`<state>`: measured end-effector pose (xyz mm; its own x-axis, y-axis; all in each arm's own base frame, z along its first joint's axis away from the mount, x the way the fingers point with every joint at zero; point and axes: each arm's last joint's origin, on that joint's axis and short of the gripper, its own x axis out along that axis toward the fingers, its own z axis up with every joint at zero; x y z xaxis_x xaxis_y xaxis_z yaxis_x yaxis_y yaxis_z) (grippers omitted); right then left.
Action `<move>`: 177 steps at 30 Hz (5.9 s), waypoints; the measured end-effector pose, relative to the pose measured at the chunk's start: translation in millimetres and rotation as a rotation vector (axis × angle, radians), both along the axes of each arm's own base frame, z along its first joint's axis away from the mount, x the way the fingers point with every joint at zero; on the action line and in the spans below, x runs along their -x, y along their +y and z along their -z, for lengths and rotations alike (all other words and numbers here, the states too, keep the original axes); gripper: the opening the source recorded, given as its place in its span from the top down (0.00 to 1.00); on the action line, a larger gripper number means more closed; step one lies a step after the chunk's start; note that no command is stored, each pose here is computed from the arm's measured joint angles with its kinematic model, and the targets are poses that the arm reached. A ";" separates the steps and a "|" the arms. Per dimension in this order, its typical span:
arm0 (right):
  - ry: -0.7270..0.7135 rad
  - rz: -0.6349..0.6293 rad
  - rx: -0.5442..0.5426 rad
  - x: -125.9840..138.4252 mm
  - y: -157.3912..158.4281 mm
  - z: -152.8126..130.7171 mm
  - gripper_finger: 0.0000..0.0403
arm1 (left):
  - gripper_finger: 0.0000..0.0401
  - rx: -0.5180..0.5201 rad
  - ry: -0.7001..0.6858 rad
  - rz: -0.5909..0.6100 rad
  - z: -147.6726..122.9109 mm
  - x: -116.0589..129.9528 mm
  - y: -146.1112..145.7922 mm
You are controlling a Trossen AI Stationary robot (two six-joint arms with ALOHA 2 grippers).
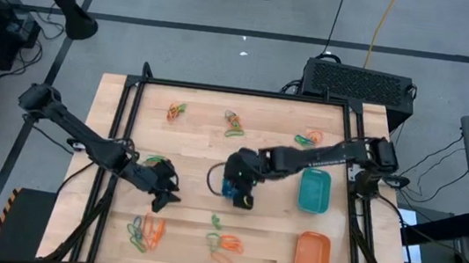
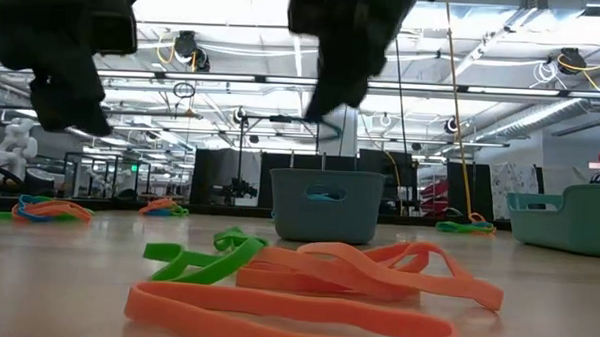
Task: Sort rubber bands into baskets
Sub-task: Put the blue rubberband into the blue bin
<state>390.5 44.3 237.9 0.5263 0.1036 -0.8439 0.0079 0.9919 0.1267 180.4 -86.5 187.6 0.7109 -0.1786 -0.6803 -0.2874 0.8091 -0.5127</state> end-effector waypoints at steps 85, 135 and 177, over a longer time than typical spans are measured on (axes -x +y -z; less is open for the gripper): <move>0.097 0.212 -0.033 -5.3 -42.9 21.0 0.69 | 0.76 -0.219 0.720 -0.538 39.7 38.1 66.1; -0.520 0.142 -0.282 -39.9 4.9 -33.8 0.69 | 1.00 -0.141 -0.253 -0.066 -67.7 -21.8 33.1; -0.284 0.206 -0.197 -28.0 2.3 -11.8 1.00 | 0.64 -0.138 -0.214 -0.042 -61.5 -21.4 32.6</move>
<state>418.5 46.6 249.7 0.7622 0.1166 -0.6368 0.1416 0.9298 0.3397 201.8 -54.0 249.1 0.8459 -0.0620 -0.5297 -0.2189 0.8653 -0.4509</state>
